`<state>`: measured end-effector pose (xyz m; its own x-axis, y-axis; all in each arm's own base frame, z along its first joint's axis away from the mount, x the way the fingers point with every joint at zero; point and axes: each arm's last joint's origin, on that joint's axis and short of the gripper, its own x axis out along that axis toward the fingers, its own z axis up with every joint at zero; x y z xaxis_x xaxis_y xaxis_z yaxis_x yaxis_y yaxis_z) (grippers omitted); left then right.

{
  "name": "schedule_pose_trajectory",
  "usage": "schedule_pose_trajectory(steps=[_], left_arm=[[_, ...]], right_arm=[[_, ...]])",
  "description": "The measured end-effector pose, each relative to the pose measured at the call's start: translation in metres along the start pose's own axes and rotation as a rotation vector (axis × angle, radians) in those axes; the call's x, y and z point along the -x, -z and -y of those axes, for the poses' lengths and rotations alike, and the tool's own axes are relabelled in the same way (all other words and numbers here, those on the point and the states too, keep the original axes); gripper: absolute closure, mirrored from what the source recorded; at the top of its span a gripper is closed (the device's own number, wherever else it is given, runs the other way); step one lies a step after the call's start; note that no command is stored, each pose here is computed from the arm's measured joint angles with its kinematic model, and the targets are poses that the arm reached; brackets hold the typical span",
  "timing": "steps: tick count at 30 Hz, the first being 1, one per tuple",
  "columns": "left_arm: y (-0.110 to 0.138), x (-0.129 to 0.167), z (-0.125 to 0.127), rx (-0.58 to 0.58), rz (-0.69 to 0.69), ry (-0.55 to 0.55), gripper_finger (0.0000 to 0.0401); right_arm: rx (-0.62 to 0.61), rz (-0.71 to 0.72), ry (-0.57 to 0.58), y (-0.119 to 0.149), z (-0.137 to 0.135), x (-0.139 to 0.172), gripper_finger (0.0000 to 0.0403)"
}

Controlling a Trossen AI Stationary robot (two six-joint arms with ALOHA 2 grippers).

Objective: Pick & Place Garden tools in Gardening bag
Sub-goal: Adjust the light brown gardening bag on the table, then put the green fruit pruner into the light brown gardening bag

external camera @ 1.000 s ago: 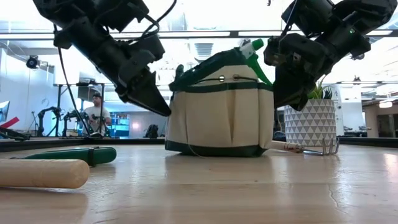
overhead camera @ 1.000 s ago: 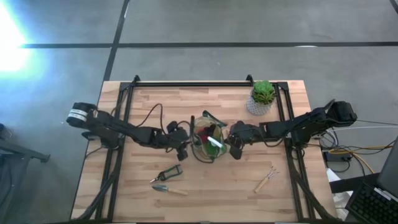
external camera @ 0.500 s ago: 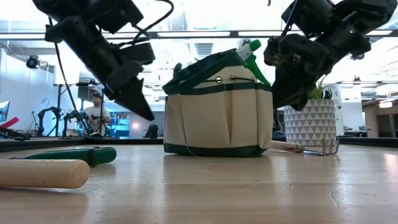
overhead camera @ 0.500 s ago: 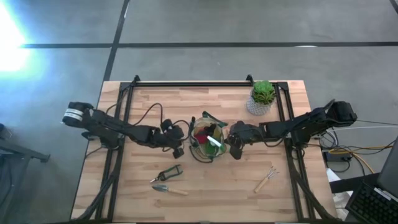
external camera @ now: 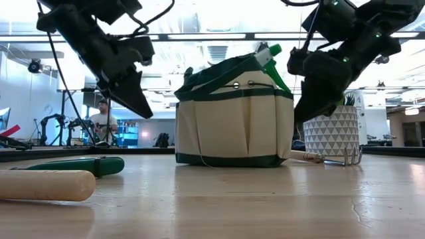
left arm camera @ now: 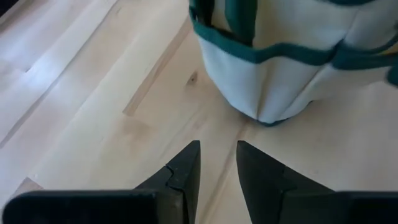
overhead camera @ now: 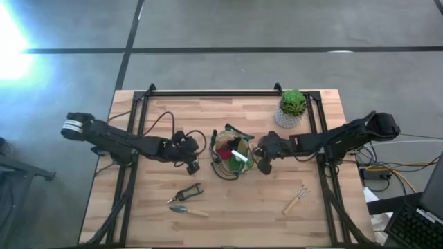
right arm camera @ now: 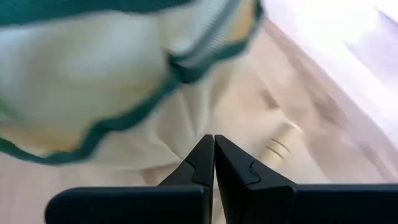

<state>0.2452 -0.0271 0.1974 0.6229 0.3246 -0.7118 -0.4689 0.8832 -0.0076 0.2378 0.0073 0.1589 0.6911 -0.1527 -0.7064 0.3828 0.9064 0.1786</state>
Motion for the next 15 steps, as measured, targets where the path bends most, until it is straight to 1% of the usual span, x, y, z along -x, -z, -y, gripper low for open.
schedule_pose_trajectory(steps=[2, 5, 8, 12, 15], left_arm=[[0.0, 0.002, 0.001, 0.001, 0.0, 0.019, 0.0295], [0.0, 0.004, 0.002, 0.0, -0.022, 0.069, 0.0295], [0.002, 0.006, 0.004, -0.014, -0.078, 0.164, 0.0295], [0.005, 0.012, 0.006, -0.023, -0.161, 0.316, 0.0295], [0.005, 0.018, 0.009, -0.004, -0.175, 0.373, 0.0295]], right_arm=[[0.003, -0.007, 0.032, 0.001, 0.002, 0.004, 0.0394], [0.002, 0.0, 0.042, 0.0, 0.004, 0.011, 0.0394], [0.002, -0.006, 0.046, 0.0, 0.005, 0.019, 0.0394], [-0.013, -0.025, 0.064, 0.001, 0.009, 0.033, 0.0394], [-0.044, -0.027, 0.068, 0.002, 0.012, 0.044, 0.0394]])
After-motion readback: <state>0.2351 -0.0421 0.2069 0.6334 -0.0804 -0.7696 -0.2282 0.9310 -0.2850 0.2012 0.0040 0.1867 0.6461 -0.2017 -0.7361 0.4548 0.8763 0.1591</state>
